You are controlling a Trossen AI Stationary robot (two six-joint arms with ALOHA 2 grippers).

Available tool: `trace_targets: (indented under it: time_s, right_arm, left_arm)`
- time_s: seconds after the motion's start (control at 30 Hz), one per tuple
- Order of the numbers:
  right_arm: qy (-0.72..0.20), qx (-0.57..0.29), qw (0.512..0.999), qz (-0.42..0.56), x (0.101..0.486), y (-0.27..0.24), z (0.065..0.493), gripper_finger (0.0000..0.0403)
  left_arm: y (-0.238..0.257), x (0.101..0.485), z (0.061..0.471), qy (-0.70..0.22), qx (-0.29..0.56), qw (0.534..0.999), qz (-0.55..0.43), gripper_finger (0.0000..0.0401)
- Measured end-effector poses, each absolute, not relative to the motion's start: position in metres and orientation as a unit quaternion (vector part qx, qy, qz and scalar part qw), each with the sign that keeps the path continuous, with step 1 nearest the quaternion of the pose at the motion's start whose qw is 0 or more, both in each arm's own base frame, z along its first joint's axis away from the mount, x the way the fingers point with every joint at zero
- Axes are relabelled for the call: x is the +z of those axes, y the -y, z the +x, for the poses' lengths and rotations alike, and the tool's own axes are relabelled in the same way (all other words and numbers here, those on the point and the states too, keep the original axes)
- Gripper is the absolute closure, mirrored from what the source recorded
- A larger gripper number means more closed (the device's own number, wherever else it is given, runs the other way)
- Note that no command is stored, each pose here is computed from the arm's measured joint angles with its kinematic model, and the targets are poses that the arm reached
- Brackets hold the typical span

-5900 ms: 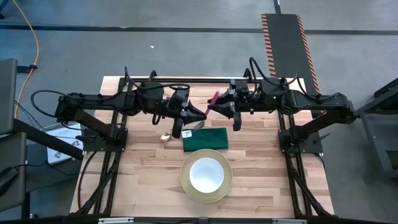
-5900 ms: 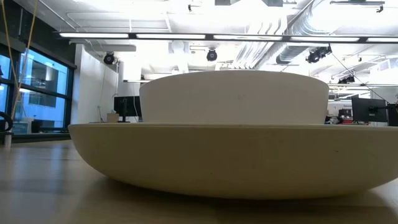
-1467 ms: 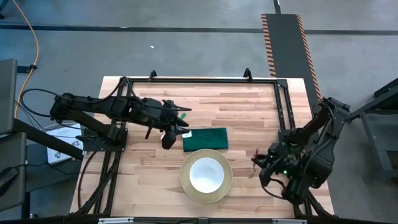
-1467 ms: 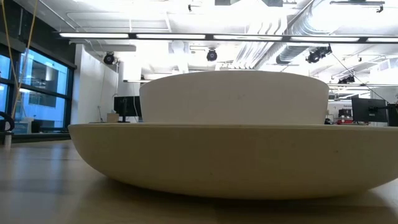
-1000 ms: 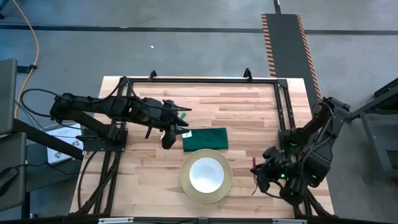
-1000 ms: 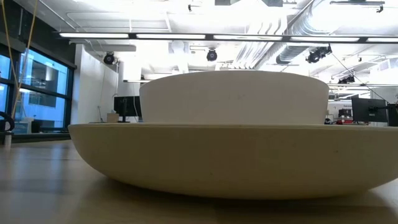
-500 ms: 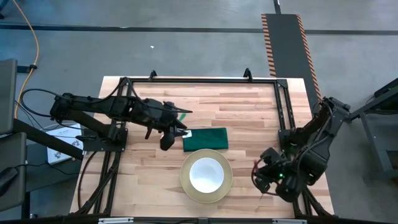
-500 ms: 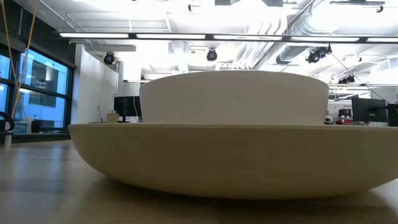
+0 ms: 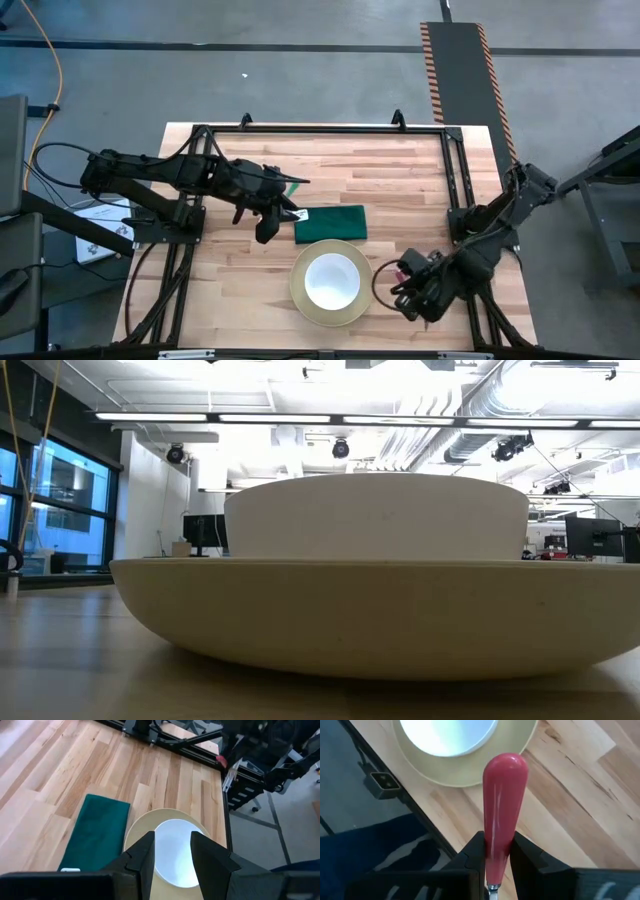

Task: Set table place
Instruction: Put the red fork to the right of the yellow plate

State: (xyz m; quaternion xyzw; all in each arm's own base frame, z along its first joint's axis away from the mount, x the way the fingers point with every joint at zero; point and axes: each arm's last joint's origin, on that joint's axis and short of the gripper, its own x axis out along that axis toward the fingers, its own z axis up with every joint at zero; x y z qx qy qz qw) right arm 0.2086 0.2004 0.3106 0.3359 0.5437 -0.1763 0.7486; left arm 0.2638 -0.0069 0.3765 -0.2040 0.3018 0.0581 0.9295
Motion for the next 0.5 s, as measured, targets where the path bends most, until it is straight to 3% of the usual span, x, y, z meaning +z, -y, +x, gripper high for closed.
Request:
trace_targets:
  time_s: [0.27, 0.5]
  right_arm:
    - [-0.568, -0.186, 0.736, 0.319, 0.291, -0.204, 0.228, 0.0359]
    - [-0.551, -0.230, 0.713, 0.368, 0.280, -0.196, 0.250, 0.0359]
  left_arm:
    - [0.007, 0.374, 0.262, -0.320, 0.055, 0.923, -0.205, 0.0286]
    - [0.008, 0.368, 0.257, -0.361, 0.045, 0.906, -0.216, 0.0286]
